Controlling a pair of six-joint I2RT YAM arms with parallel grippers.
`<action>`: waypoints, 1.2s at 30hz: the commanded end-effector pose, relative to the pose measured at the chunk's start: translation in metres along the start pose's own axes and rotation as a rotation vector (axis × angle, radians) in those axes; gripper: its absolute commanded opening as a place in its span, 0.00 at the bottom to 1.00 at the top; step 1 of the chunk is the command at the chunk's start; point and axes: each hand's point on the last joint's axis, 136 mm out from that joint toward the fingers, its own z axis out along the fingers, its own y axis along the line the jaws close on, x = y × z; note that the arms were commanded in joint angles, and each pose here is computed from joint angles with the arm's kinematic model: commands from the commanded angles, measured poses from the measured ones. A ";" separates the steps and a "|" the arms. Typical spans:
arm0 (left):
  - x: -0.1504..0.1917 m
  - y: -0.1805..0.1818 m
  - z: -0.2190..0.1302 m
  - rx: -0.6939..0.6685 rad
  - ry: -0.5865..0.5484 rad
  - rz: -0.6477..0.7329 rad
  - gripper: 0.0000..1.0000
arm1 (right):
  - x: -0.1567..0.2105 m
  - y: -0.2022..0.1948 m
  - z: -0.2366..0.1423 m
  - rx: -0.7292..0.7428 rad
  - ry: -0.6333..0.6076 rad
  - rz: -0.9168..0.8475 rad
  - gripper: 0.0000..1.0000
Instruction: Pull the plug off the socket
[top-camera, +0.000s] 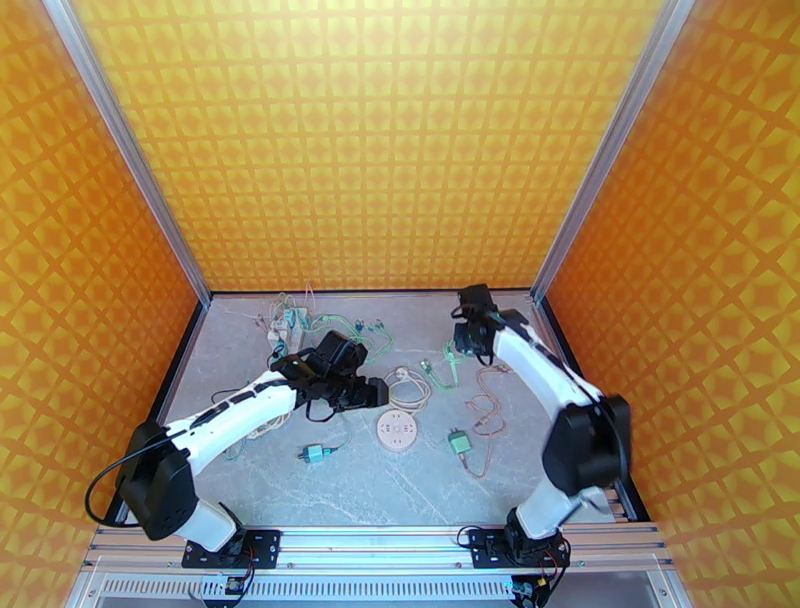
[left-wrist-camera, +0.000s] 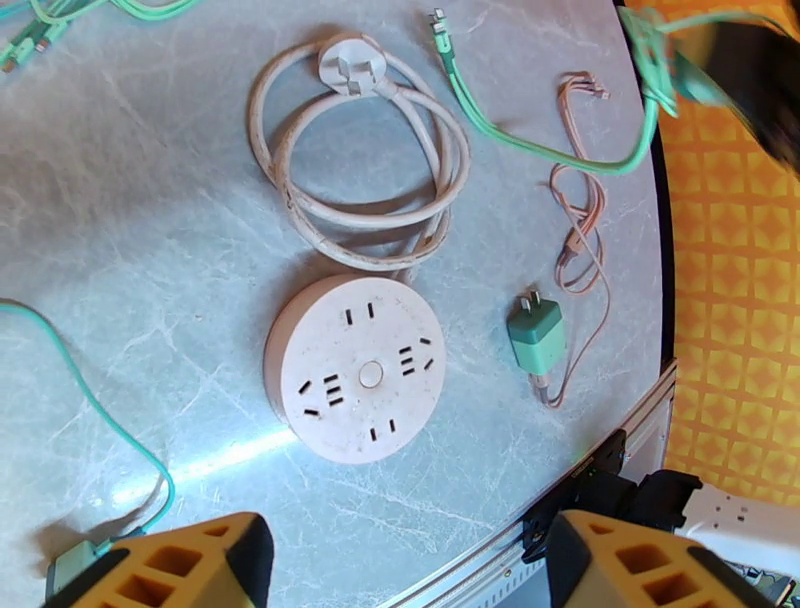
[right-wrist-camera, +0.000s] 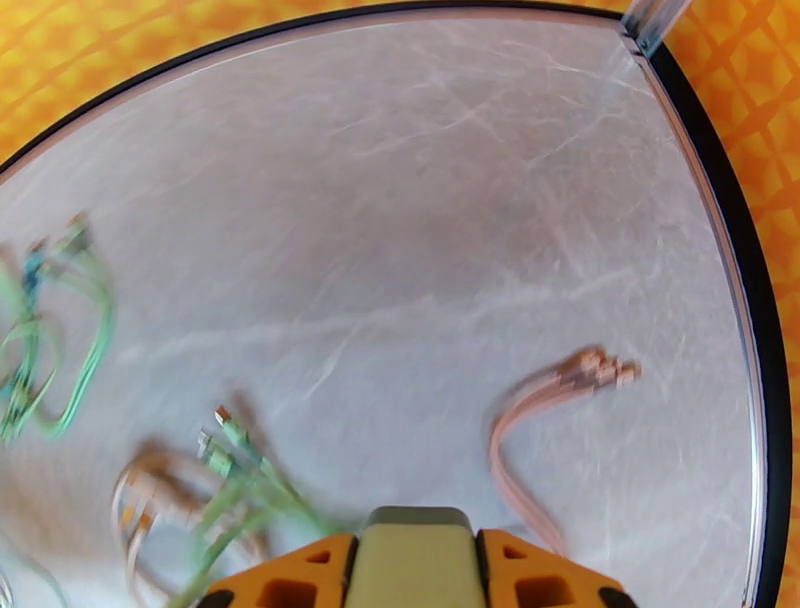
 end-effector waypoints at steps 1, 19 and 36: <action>0.003 0.013 -0.011 -0.049 -0.026 -0.029 0.77 | -0.038 -0.024 0.006 0.009 -0.045 0.096 0.29; -0.008 0.028 -0.014 -0.093 -0.078 -0.099 0.77 | -0.063 -0.013 0.082 -0.284 0.091 0.255 0.32; -0.004 0.035 -0.007 -0.123 -0.046 -0.104 0.78 | 0.022 0.025 0.100 -0.407 0.261 0.239 0.40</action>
